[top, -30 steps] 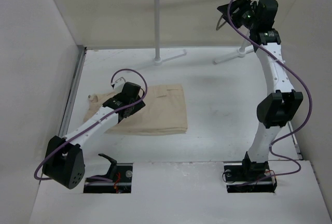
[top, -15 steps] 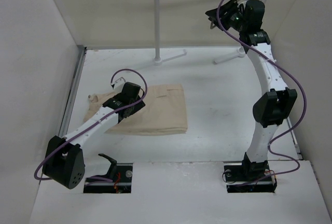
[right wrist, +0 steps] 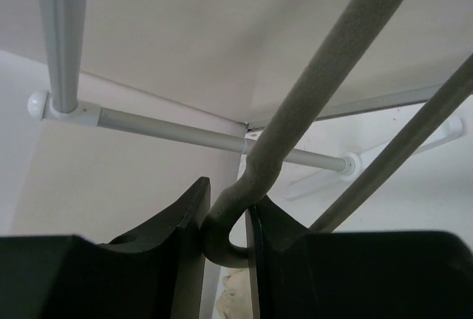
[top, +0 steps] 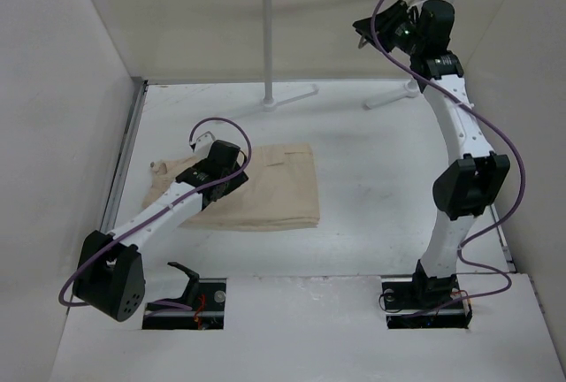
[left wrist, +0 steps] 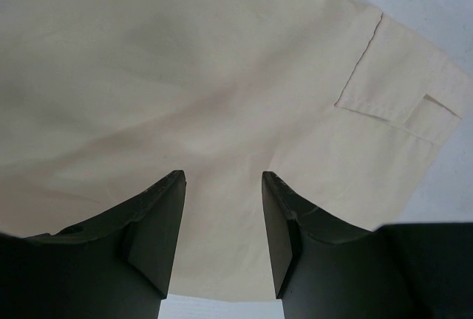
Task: Place the trousers on the hanger
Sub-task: Pick up the hanger from the clothesline.
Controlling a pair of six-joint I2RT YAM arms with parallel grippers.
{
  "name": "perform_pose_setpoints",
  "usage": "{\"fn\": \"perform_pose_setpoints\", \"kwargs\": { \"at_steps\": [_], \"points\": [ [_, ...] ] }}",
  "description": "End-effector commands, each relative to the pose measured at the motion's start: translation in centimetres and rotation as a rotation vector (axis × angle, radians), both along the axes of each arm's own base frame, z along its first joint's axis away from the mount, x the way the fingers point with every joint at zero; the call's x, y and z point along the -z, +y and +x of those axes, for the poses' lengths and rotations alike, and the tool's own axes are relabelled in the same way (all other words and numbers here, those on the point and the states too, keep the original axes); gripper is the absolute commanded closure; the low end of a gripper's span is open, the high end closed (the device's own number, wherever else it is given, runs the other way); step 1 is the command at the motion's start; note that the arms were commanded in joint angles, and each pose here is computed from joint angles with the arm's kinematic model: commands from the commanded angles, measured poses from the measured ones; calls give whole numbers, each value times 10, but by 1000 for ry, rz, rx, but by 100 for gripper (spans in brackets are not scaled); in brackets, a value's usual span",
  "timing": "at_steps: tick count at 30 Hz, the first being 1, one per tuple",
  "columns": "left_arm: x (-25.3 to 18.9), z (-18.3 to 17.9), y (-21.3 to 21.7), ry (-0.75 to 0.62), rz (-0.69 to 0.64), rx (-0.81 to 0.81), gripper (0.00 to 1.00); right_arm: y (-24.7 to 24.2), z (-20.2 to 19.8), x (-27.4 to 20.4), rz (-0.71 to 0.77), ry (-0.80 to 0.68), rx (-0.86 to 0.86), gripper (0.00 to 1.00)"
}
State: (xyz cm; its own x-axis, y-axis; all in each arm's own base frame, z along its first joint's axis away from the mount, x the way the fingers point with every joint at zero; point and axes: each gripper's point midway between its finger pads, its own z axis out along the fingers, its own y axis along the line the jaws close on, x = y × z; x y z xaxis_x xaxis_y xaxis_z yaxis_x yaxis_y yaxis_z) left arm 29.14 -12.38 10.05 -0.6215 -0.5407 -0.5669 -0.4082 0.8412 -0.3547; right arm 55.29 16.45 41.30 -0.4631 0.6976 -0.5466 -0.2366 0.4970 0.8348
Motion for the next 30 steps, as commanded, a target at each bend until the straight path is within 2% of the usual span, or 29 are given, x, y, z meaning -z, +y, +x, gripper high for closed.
{"fn": "perform_pose_setpoints", "kwargs": {
  "at_steps": [1,8,13,24,30],
  "points": [
    [2,0,-3,-6,-10,-3,56,1,-30,-57,-10,-154,-29,79],
    [2,1,-6,-9,-15,-2,56,0,-49,-77,-49,-221,-54,82],
    [-9,4,-11,-33,-36,5,56,-1,-54,-63,-65,-177,-57,82],
    [-93,27,-25,-194,-156,41,58,-4,-78,-23,-175,-126,-64,83],
    [-151,36,-41,-309,-233,117,60,4,-107,-10,-268,-126,-89,83]
  ]
}}
